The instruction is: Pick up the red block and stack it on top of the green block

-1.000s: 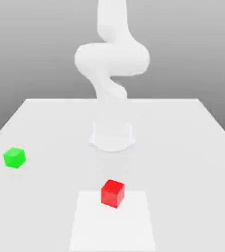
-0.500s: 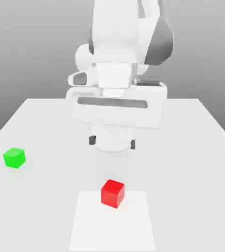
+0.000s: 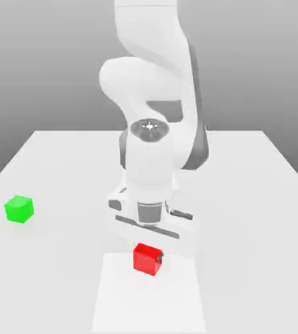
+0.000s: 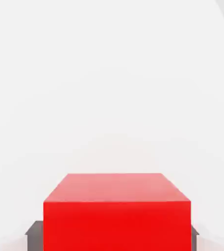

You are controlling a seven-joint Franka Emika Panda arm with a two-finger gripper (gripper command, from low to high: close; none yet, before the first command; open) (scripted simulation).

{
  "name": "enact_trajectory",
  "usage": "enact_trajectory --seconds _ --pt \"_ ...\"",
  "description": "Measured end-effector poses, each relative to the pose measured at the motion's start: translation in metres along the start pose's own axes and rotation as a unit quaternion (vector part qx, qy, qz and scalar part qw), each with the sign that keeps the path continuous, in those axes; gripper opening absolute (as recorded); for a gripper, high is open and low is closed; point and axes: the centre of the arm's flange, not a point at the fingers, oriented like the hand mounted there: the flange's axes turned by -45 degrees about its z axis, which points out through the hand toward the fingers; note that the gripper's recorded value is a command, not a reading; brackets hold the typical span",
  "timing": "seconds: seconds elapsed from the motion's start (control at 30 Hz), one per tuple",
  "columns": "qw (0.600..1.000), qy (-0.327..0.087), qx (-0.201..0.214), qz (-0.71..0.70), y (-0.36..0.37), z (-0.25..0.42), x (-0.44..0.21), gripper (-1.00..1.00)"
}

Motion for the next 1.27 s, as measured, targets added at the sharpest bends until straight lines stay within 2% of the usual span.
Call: enact_trajectory --seconds 0.33,0.63,0.77,0.93,1.13,1.17,1.27 --pt "1.000 0.000 -0.001 0.003 0.005 -0.060 0.003 -1.00" --pt "0.996 0.001 -0.001 0.085 0.184 -0.084 0.052 -1.00" --pt "0.992 0.001 -0.001 0.126 0.277 -0.092 0.039 -1.00" --pt "0.985 0.000 -0.001 0.175 0.383 -0.100 -0.011 -1.00" --pt "0.983 0.000 0.001 0.181 0.399 -0.052 -0.020 -1.00" --pt "0.983 0.000 0.001 0.182 0.400 -0.043 -0.021 1.00" --pt "0.983 0.000 0.001 0.182 0.400 -0.043 -0.021 1.00"
